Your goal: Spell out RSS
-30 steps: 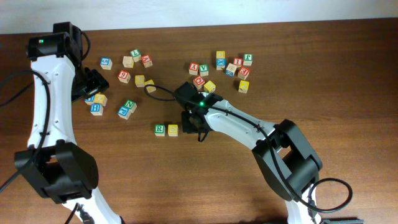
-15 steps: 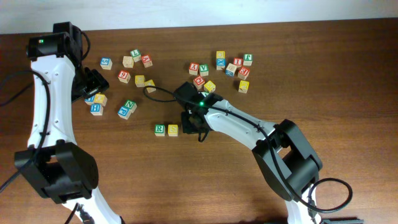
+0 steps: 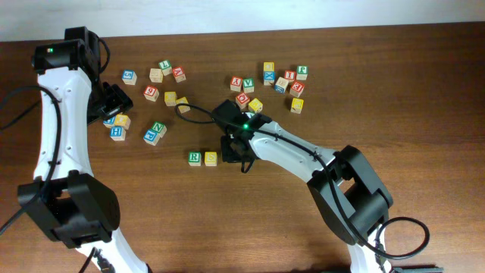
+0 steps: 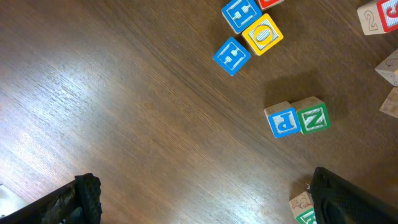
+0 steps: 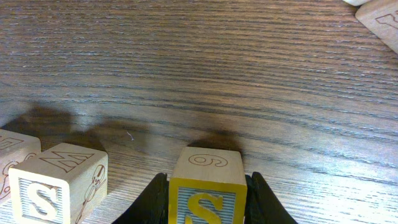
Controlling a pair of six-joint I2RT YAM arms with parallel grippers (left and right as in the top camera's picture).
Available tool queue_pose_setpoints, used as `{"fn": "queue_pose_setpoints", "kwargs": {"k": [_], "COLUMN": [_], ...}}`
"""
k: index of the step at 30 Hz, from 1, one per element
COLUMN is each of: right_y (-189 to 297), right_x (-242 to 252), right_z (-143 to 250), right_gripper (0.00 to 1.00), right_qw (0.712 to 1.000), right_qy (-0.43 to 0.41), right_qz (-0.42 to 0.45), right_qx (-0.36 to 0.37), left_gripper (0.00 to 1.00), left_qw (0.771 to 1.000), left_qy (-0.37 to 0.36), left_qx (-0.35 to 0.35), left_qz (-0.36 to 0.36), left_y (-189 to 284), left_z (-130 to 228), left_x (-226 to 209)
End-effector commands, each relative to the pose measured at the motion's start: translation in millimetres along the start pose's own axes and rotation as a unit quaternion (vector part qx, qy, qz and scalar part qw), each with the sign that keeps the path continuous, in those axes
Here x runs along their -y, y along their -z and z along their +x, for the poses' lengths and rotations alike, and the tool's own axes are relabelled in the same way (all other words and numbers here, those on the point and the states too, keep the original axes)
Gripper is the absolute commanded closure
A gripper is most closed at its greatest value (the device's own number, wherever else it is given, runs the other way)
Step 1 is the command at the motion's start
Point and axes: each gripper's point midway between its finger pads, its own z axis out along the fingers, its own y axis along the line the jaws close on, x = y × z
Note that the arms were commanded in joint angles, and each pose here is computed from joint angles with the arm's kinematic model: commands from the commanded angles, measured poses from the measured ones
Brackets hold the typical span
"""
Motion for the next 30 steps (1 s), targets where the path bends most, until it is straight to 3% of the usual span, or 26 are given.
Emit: {"fn": "queue_pose_setpoints", "kwargs": {"k": [1, 10, 17, 24, 30], "right_y": [-0.4, 0.3, 18.3, 76.3, 81.5], "right_x": [-4.0, -3.2, -3.3, -2.7, -26.9], "right_z": [-3.2, -3.8, -12.4, -29.8, -10.8], "right_gripper": [0.77, 0.55, 0.55, 0.55, 0.54], "right_qw": [1.000, 1.000, 1.000, 0.999, 0.998], "right_qy": [-0.003, -0.001, 0.003, 0.005, 0.026], "right_qz": [-0.007, -0.005, 0.013, 0.054, -0.004], "right_qx": [-0.001, 0.001, 0.001, 0.000, -0.050], "left_gripper": [0.01, 0.01, 0.01, 0.01, 0.01], "left_qw": [1.000, 1.000, 1.000, 1.000, 1.000], "left_qy": [0.012, 0.012, 0.012, 0.012, 0.012], "left_qx": [0.009, 0.009, 0.009, 0.009, 0.009], "left_qz": [0.002, 0.002, 0.002, 0.002, 0.002], "left_y": [6.0, 6.0, 6.0, 6.0, 6.0], "left_z": [-1.8, -1.8, -1.8, -1.8, -1.8], "left_x": [-2.7, -2.7, -2.7, -2.7, -2.7]}}
